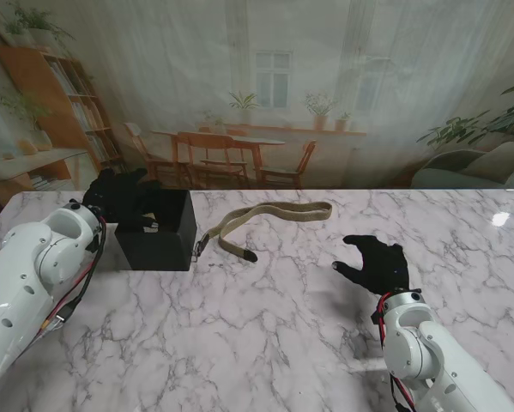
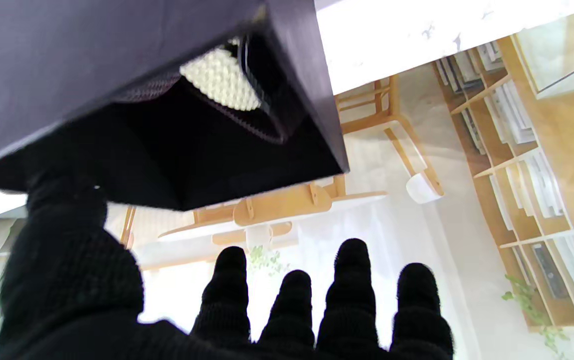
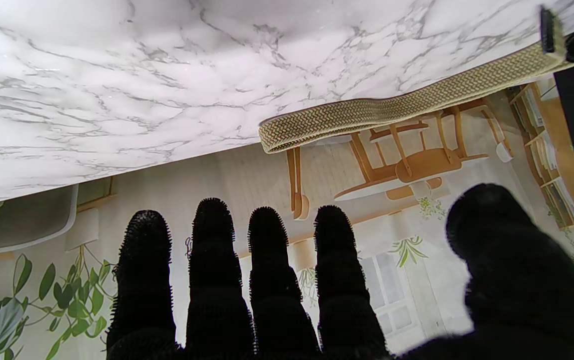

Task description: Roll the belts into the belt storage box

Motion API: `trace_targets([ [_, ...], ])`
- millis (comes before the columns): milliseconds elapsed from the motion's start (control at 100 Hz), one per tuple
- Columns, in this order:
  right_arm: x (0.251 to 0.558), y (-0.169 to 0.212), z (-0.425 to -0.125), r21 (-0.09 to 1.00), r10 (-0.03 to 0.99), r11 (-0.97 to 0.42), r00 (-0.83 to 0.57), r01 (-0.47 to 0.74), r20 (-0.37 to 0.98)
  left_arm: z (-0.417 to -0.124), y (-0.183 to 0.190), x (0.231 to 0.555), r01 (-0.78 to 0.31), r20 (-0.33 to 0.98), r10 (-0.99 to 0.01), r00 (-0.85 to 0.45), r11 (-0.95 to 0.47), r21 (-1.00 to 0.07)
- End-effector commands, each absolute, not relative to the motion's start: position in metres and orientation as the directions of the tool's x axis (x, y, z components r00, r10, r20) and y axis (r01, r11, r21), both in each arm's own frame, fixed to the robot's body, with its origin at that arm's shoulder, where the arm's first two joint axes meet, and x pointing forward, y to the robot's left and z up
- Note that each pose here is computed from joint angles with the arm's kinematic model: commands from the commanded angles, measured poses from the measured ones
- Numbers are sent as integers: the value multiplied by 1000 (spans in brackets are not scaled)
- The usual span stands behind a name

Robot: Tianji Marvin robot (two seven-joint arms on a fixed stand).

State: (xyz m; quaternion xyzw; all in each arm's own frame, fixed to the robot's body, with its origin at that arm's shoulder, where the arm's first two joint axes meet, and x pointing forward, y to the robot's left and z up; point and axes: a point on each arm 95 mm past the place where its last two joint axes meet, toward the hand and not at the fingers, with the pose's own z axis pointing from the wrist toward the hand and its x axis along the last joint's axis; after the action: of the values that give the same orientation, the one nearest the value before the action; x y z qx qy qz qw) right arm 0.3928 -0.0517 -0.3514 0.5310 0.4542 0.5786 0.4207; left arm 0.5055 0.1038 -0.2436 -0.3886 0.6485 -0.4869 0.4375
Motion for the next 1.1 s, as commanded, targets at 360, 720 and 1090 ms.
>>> trace_targets([
  [360, 390, -53, -351, 975, 972, -223, -81, -7, 222, -205, 85, 456, 170, -204, -897, -393, 147, -974],
  [720, 392, -49, -351, 978, 973, -210, -96, 6, 209, -227, 60, 416, 183, -135, -850, -510, 46, -982],
  [1090, 391, -51, -350, 978, 974, -208, -94, -1, 207, -253, 4, 402, 66, -104, -744, -660, 80, -995],
])
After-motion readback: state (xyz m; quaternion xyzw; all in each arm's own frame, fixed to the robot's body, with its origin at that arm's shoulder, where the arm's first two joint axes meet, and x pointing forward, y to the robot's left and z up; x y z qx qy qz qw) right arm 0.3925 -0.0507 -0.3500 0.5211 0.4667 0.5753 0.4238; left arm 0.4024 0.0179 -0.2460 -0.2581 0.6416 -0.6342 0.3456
